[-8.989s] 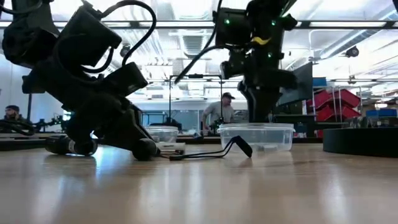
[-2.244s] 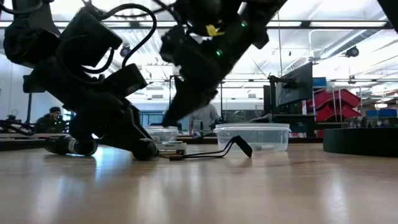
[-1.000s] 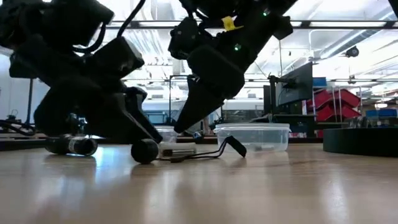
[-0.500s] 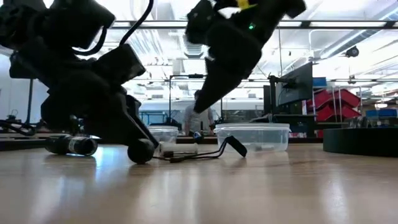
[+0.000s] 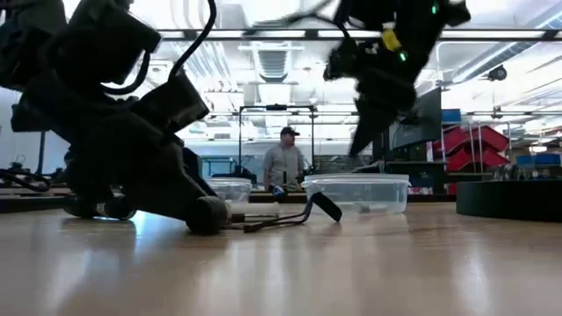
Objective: Insert battery
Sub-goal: Insert the silver battery into the flashlight's battery compartment
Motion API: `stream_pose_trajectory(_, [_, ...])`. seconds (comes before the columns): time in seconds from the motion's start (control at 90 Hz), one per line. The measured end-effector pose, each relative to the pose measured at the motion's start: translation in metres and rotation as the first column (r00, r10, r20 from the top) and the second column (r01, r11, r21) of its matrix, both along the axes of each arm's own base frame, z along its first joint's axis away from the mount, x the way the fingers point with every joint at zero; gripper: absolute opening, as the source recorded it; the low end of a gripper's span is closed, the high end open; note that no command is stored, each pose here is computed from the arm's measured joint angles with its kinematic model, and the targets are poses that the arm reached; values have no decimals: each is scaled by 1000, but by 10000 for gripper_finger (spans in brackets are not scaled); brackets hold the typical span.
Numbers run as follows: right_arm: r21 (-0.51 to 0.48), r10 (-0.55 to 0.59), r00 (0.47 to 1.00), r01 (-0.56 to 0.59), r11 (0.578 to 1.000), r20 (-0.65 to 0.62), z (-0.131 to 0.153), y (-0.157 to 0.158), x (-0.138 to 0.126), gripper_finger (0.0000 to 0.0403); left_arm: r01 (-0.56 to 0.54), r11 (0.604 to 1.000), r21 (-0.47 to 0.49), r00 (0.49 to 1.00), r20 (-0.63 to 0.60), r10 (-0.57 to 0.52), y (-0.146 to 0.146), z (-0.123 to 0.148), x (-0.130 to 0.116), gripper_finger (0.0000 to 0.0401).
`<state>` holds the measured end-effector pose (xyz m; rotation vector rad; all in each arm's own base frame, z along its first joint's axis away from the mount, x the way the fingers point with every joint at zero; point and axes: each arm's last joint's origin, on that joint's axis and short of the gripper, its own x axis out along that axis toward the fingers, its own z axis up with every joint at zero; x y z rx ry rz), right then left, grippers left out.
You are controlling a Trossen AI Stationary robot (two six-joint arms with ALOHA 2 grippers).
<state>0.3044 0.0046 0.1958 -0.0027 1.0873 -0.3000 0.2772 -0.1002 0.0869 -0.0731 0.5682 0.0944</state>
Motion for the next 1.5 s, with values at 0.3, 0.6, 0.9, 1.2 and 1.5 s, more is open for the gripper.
stream_pose_trajectory(0.3, [191,-138,981,162,968,-134,-6,-40,-7,0,-25,1000,12,1000,18,25,1,-1,1,219])
stream_pose_trajectory(0.6, [265,-199,959,248,932,-200,-27,-52,21,68,-52,998,30,998,21,52,3,-1,1,217])
stream_pose_trajectory(0.9, [244,-291,909,368,897,-298,-37,-63,25,96,-56,998,24,998,17,56,3,-1,1,215])
stream_pose_trajectory(1.2, [243,-286,902,371,896,-323,-45,-64,24,68,-53,998,31,999,15,53,3,-1,1,216])
stream_pose_trajectory(1.5, [238,-244,917,325,915,-314,-50,-64,27,28,-55,998,26,998,14,55,3,-1,1,210])
